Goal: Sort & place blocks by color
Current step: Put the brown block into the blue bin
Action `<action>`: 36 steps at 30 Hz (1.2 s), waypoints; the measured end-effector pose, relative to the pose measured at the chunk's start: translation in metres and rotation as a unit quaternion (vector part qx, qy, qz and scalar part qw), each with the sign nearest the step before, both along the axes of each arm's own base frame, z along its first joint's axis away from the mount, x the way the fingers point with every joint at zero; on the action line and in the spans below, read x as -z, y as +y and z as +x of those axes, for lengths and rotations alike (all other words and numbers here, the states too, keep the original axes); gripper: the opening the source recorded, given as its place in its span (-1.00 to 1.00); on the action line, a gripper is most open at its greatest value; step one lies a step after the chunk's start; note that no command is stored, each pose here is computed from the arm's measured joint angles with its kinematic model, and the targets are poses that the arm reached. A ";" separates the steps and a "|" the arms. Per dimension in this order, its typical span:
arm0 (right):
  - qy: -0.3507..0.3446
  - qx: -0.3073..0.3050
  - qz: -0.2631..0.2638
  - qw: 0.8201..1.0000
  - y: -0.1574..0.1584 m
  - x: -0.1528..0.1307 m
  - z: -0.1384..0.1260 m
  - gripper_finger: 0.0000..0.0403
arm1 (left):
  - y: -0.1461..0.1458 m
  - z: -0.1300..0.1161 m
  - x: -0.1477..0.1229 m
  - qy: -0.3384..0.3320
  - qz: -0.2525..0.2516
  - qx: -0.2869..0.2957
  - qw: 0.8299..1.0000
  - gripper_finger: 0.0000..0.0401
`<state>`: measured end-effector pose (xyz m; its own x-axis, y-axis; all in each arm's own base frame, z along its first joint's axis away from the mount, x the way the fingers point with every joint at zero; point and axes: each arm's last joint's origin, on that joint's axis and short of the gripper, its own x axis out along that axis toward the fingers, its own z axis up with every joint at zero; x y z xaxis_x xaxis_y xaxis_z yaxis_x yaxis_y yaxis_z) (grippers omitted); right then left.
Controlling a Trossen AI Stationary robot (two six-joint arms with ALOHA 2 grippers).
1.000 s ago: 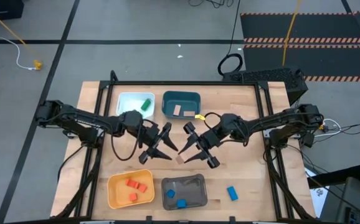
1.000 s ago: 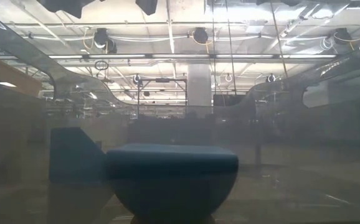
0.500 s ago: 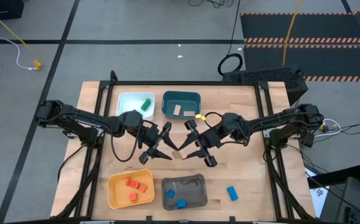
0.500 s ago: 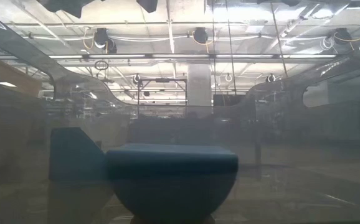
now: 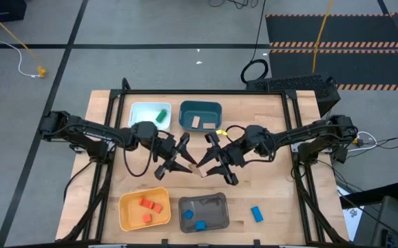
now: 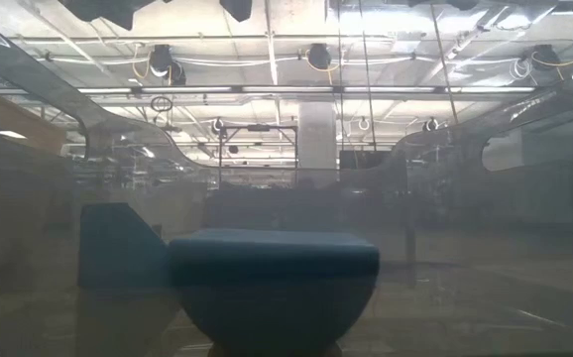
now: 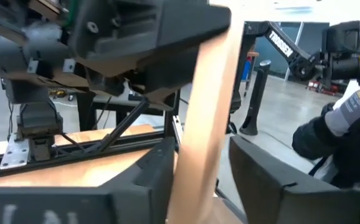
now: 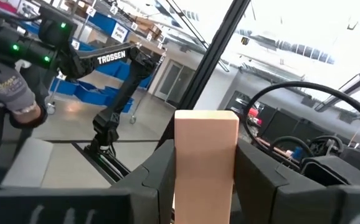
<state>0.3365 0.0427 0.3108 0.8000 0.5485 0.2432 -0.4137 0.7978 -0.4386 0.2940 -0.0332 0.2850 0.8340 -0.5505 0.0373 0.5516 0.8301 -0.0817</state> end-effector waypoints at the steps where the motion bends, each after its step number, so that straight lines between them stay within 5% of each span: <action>1: -0.002 0.001 -0.004 1.000 0.000 0.000 0.000 -0.44 | 0.001 0.000 -0.001 -0.002 -0.005 -0.001 1.000 -0.30; 7: -0.005 -0.005 -0.014 1.000 0.000 0.000 0.000 -0.41 | 0.001 0.000 -0.004 -0.010 -0.018 0.009 1.000 -0.75; 15: 0.001 0.018 -0.004 1.000 -0.001 0.001 0.001 -0.24 | 0.000 -0.001 -0.003 -0.001 -0.028 0.016 0.999 -0.75; 23: 0.058 0.050 0.097 0.992 -0.015 0.001 0.003 -0.24 | 0.004 0.000 -0.004 -0.006 -0.027 0.005 1.000 -0.75; 28: 0.124 0.063 0.198 0.970 -0.034 -0.002 0.000 -0.13 | 0.019 0.001 -0.005 -0.004 -0.032 -0.022 0.999 -0.75; 36: 0.190 0.077 0.259 0.944 -0.050 0.000 -0.004 0.11 | 0.035 0.001 -0.005 -0.005 -0.037 -0.047 0.998 -0.75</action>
<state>0.3325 -0.0074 0.3108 0.9443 0.3036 0.1267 -0.3232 0.9283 0.1840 0.2947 0.0015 0.2905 0.8809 -0.4657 0.0842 0.4732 0.8699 -0.1390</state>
